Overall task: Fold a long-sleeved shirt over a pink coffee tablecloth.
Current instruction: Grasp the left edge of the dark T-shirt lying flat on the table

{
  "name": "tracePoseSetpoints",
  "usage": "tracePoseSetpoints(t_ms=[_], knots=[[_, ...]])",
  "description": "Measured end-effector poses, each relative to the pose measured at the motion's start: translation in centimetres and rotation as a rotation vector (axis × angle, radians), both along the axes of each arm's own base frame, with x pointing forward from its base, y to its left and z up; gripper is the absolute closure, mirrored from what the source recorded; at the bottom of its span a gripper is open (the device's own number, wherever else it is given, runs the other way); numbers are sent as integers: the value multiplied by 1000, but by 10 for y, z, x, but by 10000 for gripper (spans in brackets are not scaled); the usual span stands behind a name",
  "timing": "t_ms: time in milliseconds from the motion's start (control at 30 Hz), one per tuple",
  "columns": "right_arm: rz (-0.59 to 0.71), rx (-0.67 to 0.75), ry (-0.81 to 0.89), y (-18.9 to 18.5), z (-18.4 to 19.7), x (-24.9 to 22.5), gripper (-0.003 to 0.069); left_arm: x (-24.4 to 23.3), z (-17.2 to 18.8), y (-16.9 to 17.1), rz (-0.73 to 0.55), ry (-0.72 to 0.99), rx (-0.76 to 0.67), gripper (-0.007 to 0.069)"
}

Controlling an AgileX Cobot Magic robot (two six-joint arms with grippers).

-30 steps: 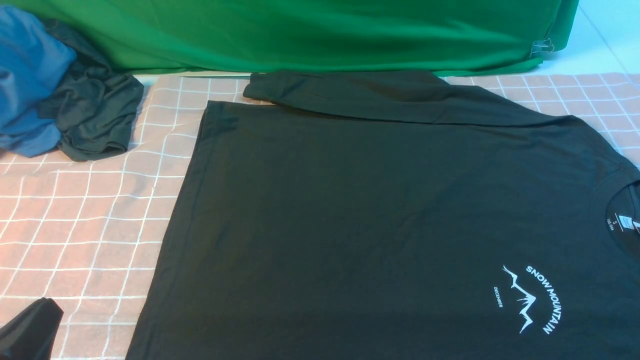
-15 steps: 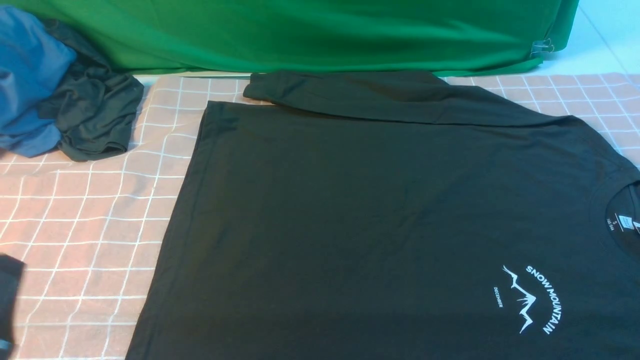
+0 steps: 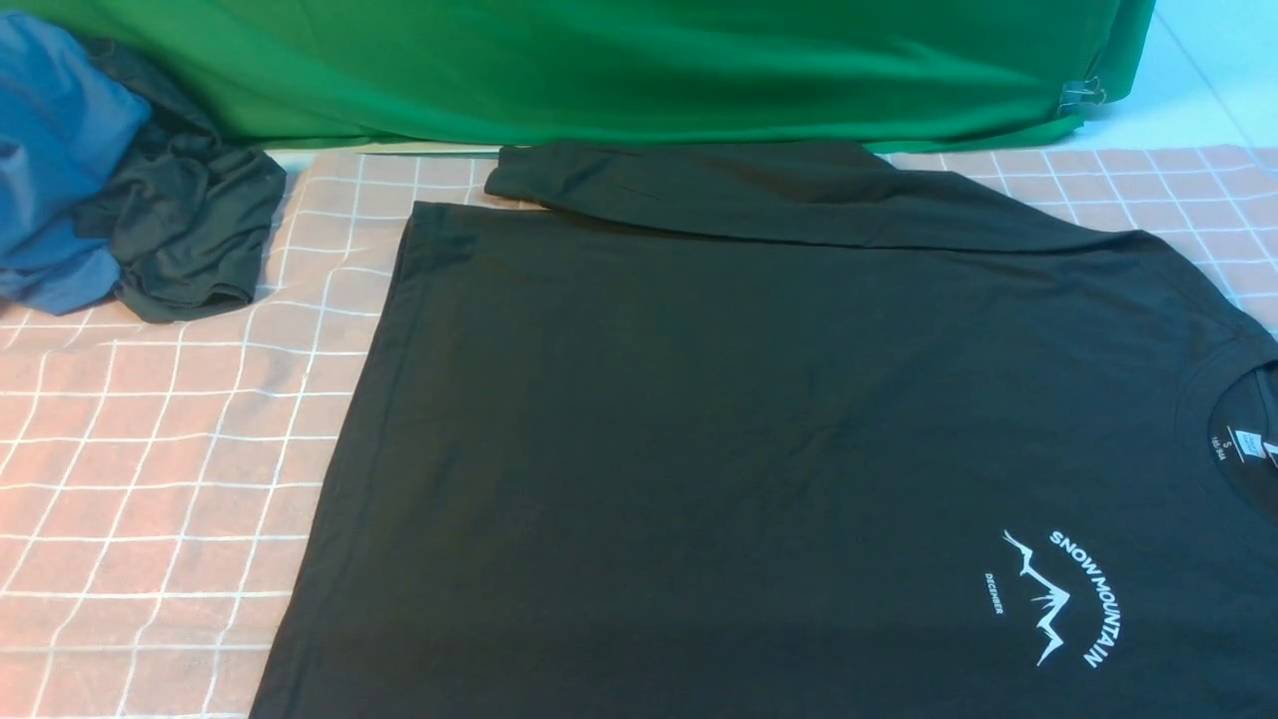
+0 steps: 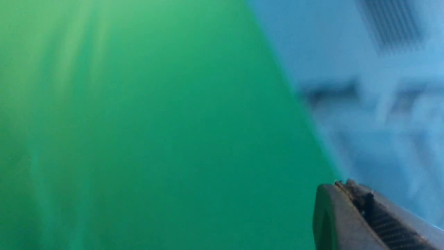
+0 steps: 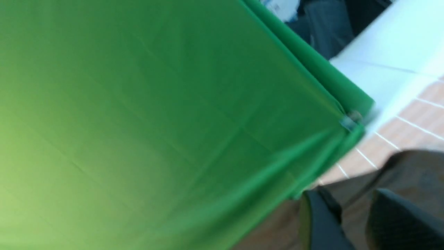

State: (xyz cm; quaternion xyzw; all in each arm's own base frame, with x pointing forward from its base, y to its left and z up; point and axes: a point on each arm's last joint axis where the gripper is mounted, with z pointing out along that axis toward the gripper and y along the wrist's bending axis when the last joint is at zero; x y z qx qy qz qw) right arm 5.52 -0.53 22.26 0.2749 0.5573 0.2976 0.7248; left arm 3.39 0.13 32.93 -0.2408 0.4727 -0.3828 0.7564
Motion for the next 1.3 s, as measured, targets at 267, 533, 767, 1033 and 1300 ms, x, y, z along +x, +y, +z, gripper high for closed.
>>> tracePoseSetpoints(t_ms=[267, 533, 767, 1033, 1300], knots=[[-14, 25, -75, -2, 6, -2, 411, 61, 19, -18, -214, 994, 441, 610], [190, -236, 180, 15, 53, -12, 613, 108, -69, -26, -580, 1596, 616, 613], [415, -492, 457, 31, 87, 9, 624, 114, -109, -32, -674, 1749, 658, 613], [618, -620, 711, 54, 68, 46, 624, 122, -137, -72, -704, 1799, 958, 613], [617, -634, 664, 58, 70, 52, 624, 133, -150, -90, -694, 1694, 1089, 547]])
